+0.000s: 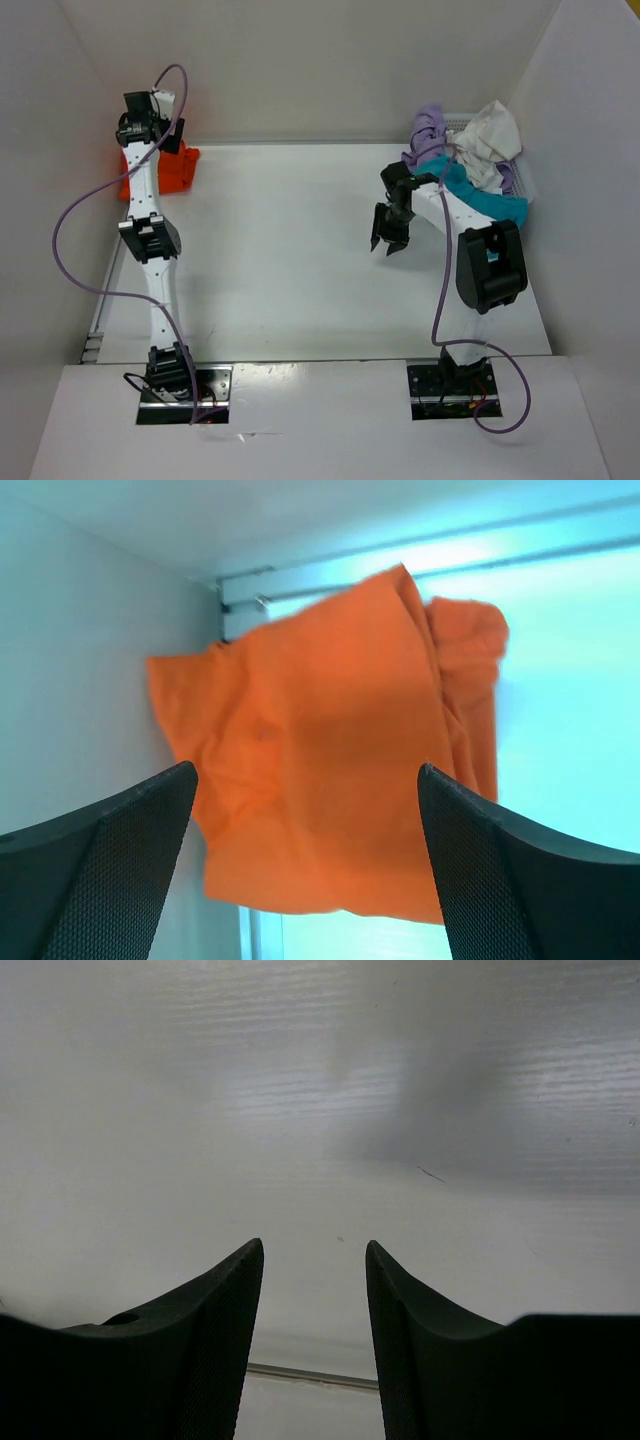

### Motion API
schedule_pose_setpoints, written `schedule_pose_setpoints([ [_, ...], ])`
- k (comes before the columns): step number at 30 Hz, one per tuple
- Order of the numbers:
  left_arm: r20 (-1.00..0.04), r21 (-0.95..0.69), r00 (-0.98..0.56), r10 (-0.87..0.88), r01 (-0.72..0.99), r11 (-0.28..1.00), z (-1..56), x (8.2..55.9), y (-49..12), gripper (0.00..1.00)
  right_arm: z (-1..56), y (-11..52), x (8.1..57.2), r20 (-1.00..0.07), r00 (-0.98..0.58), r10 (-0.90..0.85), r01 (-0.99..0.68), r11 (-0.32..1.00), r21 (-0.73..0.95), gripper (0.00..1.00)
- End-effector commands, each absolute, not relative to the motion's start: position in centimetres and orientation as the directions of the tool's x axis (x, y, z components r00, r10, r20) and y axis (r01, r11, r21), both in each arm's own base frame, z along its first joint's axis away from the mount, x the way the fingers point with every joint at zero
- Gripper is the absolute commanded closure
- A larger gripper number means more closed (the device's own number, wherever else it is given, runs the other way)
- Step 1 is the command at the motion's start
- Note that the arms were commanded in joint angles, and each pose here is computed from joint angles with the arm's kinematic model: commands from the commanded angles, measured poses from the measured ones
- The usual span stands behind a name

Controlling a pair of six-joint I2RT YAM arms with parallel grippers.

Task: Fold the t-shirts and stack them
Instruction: Put the neatly folded tshirt into the corner of the board with the left arm

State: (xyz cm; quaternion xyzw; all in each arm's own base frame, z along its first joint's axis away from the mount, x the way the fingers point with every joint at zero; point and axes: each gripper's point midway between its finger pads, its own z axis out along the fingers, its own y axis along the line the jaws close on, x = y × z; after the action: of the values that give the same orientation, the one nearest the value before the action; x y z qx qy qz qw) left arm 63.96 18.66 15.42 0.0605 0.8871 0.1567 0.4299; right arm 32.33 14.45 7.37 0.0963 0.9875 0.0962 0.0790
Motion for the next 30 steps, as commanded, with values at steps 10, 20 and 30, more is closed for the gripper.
schedule_pose_setpoints([
  [10, -0.58, 0.277, -0.77, 0.265, 0.119, 0.954, 5.1, 62.3, 15.0, 0.03, 6.8, 14.1, 30.1, -0.141, -0.974, 0.179, 0.148, 0.967, 0.207, 0.49],
  [20, -0.544, 0.261, -0.782, 0.304, 0.186, 0.947, 2.5, 62.2, 13.5, 0.54, 6.8, 14.4, 31.1, -0.143, -0.975, 0.17, 0.139, 0.969, 0.205, 0.49],
  [30, -0.519, 0.327, -0.759, 0.394, 0.249, 0.912, 1.3, 63.2, 12.1, 0.58, 6.7, 14.5, 31.4, -0.134, -0.976, 0.17, 0.141, 0.969, 0.201, 0.49],
])
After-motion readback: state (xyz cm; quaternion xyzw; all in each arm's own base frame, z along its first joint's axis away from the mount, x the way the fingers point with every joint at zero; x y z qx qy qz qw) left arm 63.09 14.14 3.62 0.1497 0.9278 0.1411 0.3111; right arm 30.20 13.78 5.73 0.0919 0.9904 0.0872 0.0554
